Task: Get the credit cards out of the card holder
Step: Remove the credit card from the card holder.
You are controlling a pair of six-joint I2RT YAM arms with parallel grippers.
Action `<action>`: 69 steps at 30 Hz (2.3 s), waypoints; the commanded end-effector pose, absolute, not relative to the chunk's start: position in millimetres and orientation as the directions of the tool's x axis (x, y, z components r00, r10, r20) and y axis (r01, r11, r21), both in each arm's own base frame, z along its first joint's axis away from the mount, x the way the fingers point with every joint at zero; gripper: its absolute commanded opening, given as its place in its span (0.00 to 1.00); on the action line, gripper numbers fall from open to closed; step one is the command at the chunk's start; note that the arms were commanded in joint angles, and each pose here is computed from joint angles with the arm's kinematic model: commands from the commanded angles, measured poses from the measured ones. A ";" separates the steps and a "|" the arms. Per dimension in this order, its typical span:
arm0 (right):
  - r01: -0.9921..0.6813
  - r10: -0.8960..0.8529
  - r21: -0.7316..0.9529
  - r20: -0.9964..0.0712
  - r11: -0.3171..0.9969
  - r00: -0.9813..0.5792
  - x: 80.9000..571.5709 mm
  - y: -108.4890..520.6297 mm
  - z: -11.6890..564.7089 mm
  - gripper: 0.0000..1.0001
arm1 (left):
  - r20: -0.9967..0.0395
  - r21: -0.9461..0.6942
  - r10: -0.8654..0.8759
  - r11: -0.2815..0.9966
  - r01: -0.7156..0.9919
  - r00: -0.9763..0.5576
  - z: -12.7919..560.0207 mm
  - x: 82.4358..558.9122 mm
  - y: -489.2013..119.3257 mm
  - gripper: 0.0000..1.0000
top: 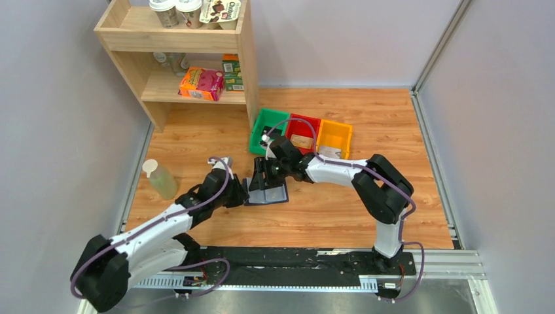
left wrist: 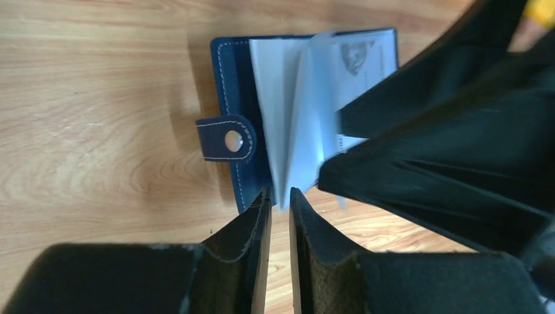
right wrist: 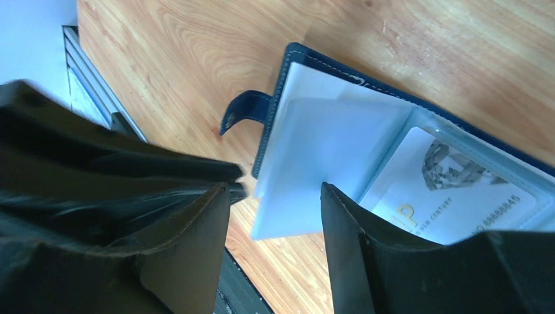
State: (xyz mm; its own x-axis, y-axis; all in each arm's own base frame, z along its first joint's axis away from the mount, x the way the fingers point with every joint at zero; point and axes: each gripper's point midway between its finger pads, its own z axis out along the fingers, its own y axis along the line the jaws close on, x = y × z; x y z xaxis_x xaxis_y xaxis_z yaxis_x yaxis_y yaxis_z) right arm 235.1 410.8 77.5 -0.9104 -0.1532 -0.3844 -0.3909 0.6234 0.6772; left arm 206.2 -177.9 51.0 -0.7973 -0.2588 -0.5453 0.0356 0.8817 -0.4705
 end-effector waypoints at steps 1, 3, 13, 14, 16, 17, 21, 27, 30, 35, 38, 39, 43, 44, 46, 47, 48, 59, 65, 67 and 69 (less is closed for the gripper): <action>-0.411 -0.177 0.714 -0.381 0.567 -0.907 235.9 429.2 78.5 0.56 | -0.572 -0.487 -0.348 0.873 -0.035 -0.743 61.8 204.0 -159.5 0.24; -0.403 -0.183 0.719 -0.367 0.566 -0.912 235.9 431.8 73.5 0.57 | -0.587 -0.497 -0.374 0.867 -0.046 -0.718 67.7 203.4 -154.3 0.24; -0.410 -0.175 0.713 -0.382 0.568 -0.908 240.7 433.2 79.3 0.61 | -0.626 -0.568 -0.417 0.822 0.020 -0.659 105.2 213.6 -164.1 0.24; -0.410 -0.166 0.709 -0.390 0.573 -0.906 244.0 431.6 81.0 0.61 | -0.622 -0.568 -0.414 0.823 0.018 -0.665 102.7 215.5 -166.5 0.24; -0.416 -0.151 0.705 -0.408 0.574 -0.900 248.1 428.9 87.1 0.59 | -0.610 -0.571 -0.416 0.821 0.011 -0.675 99.8 218.6 -170.8 0.24; -0.415 -0.142 0.704 -0.414 0.576 -0.899 249.8 427.3 88.4 0.58 | -0.600 -0.574 -0.417 0.819 0.004 -0.683 96.7 218.9 -172.6 0.23; -0.416 -0.119 0.692 -0.436 0.590 -0.892 256.3 421.6 93.3 0.50 | -0.579 -0.578 -0.419 0.816 -0.010 -0.699 88.4 224.4 -179.6 0.21; -0.428 -0.095 0.672 -0.473 0.604 -0.876 262.2 413.7 103.1 0.34 | -0.575 -0.595 -0.418 0.804 0.009 -0.703 96.1 231.4 -189.6 0.20; -0.428 -0.079 0.663 -0.488 0.614 -0.869 266.5 408.6 106.3 0.28 | -0.579 -0.610 -0.431 0.793 0.016 -0.692 104.5 232.8 -190.9 0.20; -0.392 -0.036 0.627 -0.502 0.673 -0.864 278.3 383.2 103.8 0.27 | -0.576 -0.622 -0.430 0.782 0.032 -0.695 110.1 237.6 -198.4 0.22; -0.366 -0.020 0.619 -0.491 0.695 -0.871 280.5 367.4 95.8 0.27 | -0.552 -0.629 -0.405 0.776 0.046 -0.729 105.1 240.5 -210.6 0.24; -0.359 -0.018 0.617 -0.487 0.701 -0.873 279.1 363.0 92.4 0.27 | -0.558 -0.628 -0.401 0.776 0.053 -0.727 105.9 243.6 -212.7 0.24; -0.339 -0.011 0.598 -0.483 0.726 -0.875 276.5 350.4 80.2 0.26 | -0.545 -0.632 -0.388 0.773 0.061 -0.743 98.1 249.0 -221.8 0.27; -0.334 -0.007 0.592 -0.485 0.733 -0.875 276.0 347.1 77.5 0.26 | -0.543 -0.633 -0.387 0.772 0.061 -0.745 94.7 250.8 -223.5 0.27; -0.324 -0.001 0.583 -0.485 0.745 -0.874 276.6 342.7 73.3 0.26 | -0.533 -0.625 -0.367 0.778 0.063 -0.762 84.4 250.5 -226.2 0.30; -0.317 0.002 0.576 -0.484 0.754 -0.875 276.9 339.8 70.0 0.26 | -0.535 -0.626 -0.364 0.777 0.069 -0.763 82.9 252.6 -227.3 0.31; -0.314 0.004 0.570 -0.486 0.759 -0.874 278.2 338.3 67.6 0.27 | -0.525 -0.622 -0.351 0.780 0.068 -0.775 75.6 252.6 -229.4 0.32; -0.305 -0.020 0.566 -0.453 0.766 -0.891 266.6 331.7 42.3 0.26 | -0.460 -0.662 -0.356 0.748 0.046 -0.813 34.2 250.6 -227.6 0.38; -0.305 -0.034 0.566 -0.437 0.766 -0.899 261.5 330.0 34.6 0.26 | -0.447 -0.703 -0.371 0.708 0.063 -0.814 34.0 251.0 -234.3 0.38; -0.304 -0.037 0.565 -0.434 0.767 -0.900 261.3 330.1 32.8 0.26 | -0.446 -0.720 -0.376 0.690 0.076 -0.812 37.1 252.2 -238.0 0.38; -0.305 -0.040 0.564 -0.433 0.768 -0.900 261.8 329.8 31.5 0.26 | -0.440 -0.735 -0.379 0.673 0.084 -0.814 39.2 252.1 -241.8 0.37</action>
